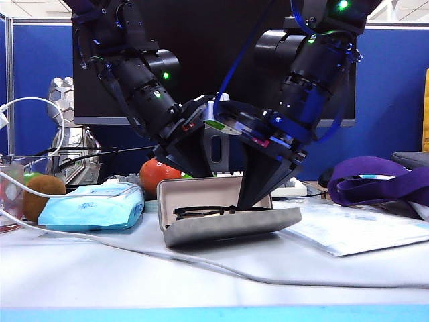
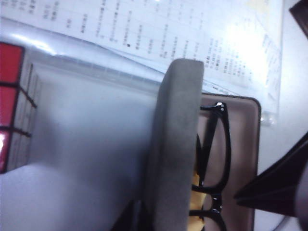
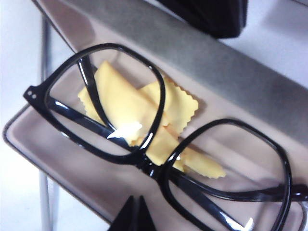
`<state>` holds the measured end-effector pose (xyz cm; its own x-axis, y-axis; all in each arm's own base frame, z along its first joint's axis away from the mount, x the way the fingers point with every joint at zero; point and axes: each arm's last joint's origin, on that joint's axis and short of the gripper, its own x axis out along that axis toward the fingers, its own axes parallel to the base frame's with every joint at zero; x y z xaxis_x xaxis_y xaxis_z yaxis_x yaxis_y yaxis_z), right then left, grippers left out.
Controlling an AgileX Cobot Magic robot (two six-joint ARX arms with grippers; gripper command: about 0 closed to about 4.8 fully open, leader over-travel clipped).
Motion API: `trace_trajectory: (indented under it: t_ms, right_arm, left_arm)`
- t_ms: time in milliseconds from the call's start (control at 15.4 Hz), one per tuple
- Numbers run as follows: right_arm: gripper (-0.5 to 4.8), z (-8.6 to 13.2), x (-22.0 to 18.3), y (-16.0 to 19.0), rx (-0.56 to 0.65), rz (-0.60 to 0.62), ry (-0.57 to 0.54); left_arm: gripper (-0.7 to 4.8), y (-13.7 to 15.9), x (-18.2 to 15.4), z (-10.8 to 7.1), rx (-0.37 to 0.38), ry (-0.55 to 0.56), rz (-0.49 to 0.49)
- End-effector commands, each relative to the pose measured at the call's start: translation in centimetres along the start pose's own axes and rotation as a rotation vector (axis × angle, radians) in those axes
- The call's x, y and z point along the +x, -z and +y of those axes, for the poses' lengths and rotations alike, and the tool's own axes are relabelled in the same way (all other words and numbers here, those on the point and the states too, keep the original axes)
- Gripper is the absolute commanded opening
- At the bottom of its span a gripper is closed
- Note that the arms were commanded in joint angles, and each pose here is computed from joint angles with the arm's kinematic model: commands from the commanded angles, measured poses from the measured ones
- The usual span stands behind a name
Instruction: Pick up the glasses, fold the temples of the glasses, place the glasses into the glasses case, and finally close the glasses case.
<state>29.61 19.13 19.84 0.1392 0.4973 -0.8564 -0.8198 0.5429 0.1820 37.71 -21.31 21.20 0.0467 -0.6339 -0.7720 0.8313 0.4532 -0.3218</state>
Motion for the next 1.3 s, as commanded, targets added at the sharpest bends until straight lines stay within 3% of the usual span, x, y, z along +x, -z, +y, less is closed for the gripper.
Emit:
trace_trajectory:
  t_ms: [65,456,912,1042,1303]
  right_arm:
    - [-0.05,0.2,-0.5,-0.6,-0.081,-0.062,-0.009]
    - [-0.05,0.1,-0.5,-1.7,-0.172,-0.172,0.005]
    - [-0.05,0.7,-2.3,-1.7,-0.208,-0.189,-0.003]
    - [-0.05,0.9,-2.9,-1.4,-0.191,-0.166,0.001]
    - [-0.05,0.6,-3.3,-0.6,-0.004,-0.109,-0.013]
  left_arm:
    - [-0.05,-0.2,-0.2,-0.2,0.011,0.000,-0.013]
    - [-0.05,-0.3,-0.2,-0.1,0.015,-0.020,-0.014]
    - [-0.05,-0.2,-0.2,0.2,0.015,-0.082,0.004]
    - [-0.05,-0.2,-0.2,0.2,0.012,-0.083,0.007]
    - [-0.05,0.0,-0.2,0.2,0.002,-0.083,0.025]
